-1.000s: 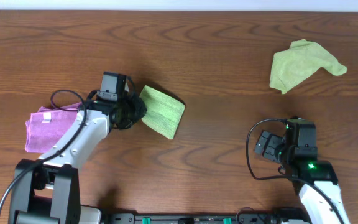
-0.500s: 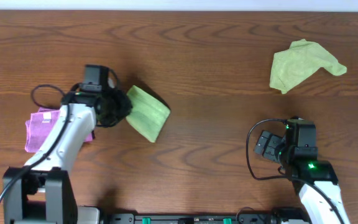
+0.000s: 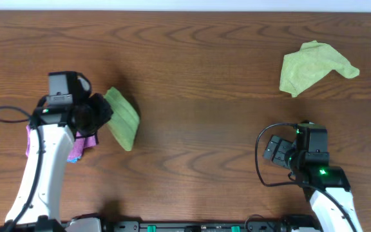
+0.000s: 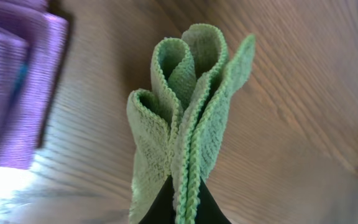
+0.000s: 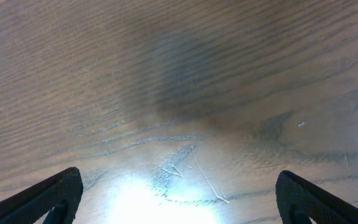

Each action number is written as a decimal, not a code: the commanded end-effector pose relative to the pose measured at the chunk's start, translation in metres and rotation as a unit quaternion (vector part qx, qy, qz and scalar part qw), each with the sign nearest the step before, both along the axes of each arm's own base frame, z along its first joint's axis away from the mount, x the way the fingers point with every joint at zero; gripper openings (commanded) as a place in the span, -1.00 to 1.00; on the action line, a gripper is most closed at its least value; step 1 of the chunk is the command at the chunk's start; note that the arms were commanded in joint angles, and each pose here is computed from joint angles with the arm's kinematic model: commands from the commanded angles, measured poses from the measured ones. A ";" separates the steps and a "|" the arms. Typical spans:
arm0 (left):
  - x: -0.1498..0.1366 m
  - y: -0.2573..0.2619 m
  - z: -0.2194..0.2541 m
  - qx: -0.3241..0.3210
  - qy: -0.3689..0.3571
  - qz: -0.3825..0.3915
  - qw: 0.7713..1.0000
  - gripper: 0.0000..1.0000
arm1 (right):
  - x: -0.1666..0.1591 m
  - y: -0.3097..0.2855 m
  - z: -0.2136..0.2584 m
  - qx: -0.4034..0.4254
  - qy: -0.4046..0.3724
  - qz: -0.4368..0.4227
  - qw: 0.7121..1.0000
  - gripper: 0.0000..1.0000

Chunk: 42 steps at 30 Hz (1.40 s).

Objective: Fold the cloth
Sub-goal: 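Lift the folded green cloth with the left gripper toward the pink towel, then lower the green cloth onto the pink towel with the left gripper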

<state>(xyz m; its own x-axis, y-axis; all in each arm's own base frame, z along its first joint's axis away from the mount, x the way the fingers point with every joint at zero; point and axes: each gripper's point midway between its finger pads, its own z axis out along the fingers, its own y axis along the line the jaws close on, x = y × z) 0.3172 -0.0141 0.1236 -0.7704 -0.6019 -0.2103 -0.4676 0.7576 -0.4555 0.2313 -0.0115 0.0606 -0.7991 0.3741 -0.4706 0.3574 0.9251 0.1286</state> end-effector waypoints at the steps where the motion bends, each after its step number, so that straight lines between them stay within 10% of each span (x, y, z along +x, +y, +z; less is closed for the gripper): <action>1: 0.006 0.017 0.021 0.017 -0.030 0.002 0.999 -0.88 | -0.001 -0.003 0.001 -0.005 -0.002 -0.008 1.000 0.98; 42: 0.003 0.105 0.054 0.014 -0.066 0.074 0.995 -0.88 | -0.001 -0.003 0.001 -0.005 -0.002 -0.008 1.000 0.99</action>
